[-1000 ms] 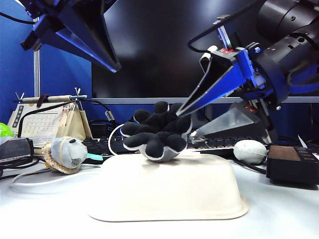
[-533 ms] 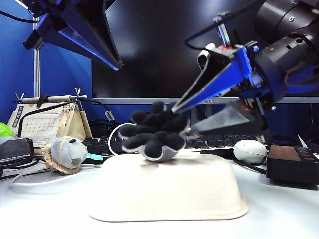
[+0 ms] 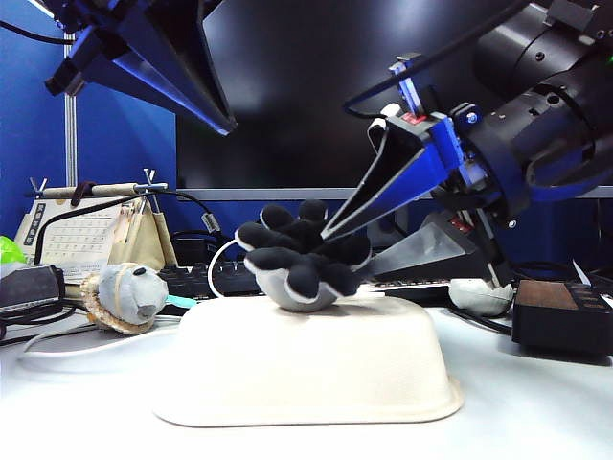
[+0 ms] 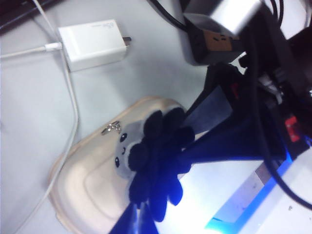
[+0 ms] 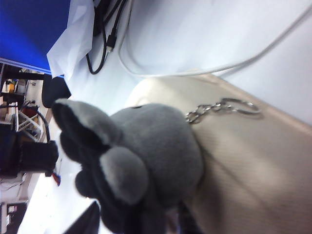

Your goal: Place the tilting octopus upright.

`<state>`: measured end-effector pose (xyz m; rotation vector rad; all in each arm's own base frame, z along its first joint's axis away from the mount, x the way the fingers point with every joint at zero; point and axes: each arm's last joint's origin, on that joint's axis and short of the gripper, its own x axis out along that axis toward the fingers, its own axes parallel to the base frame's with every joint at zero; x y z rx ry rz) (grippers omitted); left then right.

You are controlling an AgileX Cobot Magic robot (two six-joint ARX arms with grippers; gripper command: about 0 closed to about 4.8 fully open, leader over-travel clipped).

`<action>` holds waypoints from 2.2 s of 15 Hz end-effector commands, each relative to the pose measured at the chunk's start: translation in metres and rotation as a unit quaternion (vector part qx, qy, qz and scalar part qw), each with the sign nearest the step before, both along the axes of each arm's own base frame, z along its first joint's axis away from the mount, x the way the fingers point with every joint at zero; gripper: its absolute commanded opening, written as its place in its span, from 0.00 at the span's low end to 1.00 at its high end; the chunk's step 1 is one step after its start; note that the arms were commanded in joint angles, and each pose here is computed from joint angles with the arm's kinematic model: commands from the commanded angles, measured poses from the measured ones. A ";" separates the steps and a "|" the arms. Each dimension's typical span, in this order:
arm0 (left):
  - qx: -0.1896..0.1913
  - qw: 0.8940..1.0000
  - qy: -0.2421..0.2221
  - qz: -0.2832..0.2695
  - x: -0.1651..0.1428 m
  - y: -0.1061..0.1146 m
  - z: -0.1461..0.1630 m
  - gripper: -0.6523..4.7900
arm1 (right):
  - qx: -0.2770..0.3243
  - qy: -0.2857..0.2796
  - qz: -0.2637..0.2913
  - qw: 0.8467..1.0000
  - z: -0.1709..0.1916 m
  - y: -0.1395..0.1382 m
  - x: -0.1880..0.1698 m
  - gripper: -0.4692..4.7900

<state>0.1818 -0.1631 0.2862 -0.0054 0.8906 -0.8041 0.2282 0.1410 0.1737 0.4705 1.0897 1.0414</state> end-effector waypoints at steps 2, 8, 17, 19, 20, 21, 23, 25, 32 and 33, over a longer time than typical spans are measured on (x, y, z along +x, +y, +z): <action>-0.005 1.000 -0.003 -0.002 0.000 0.000 0.001 0.16 | 0.014 -0.041 -0.006 0.999 0.007 0.003 0.006 0.08; -0.005 1.000 -0.004 -0.002 0.000 0.000 0.002 0.16 | 0.017 -0.082 0.008 0.996 0.011 0.003 0.006 0.08; -0.014 1.000 -0.014 -0.002 0.002 -0.002 0.003 0.16 | -0.163 -0.287 0.033 0.943 0.040 -0.020 -0.022 0.08; -0.016 1.000 -0.017 -0.002 0.002 -0.002 0.004 0.16 | -0.200 -0.299 0.025 0.933 0.039 -0.022 -0.021 0.08; -0.018 1.000 -0.019 -0.002 0.002 -0.002 0.004 0.16 | -0.196 -0.313 0.023 0.929 0.040 -0.020 -0.021 0.08; -0.018 1.000 -0.019 -0.002 0.002 -0.002 0.004 0.16 | -0.203 -0.330 0.022 0.922 0.042 -0.013 -0.023 0.08; -0.018 1.000 -0.020 -0.002 0.002 -0.002 0.004 0.16 | -0.224 -0.376 0.031 0.899 0.045 0.009 -0.034 0.08; -0.019 1.000 -0.020 -0.002 0.002 -0.002 0.004 0.16 | -0.262 -0.435 0.033 0.861 0.049 0.029 -0.047 0.08; -0.014 1.000 -0.015 -0.002 0.002 -0.002 0.003 0.16 | -0.372 -0.547 0.020 0.750 0.056 0.050 -0.067 0.08; -0.012 1.000 -0.013 -0.002 0.001 -0.001 0.003 0.16 | -0.380 -0.550 0.026 0.744 0.055 0.050 -0.067 0.08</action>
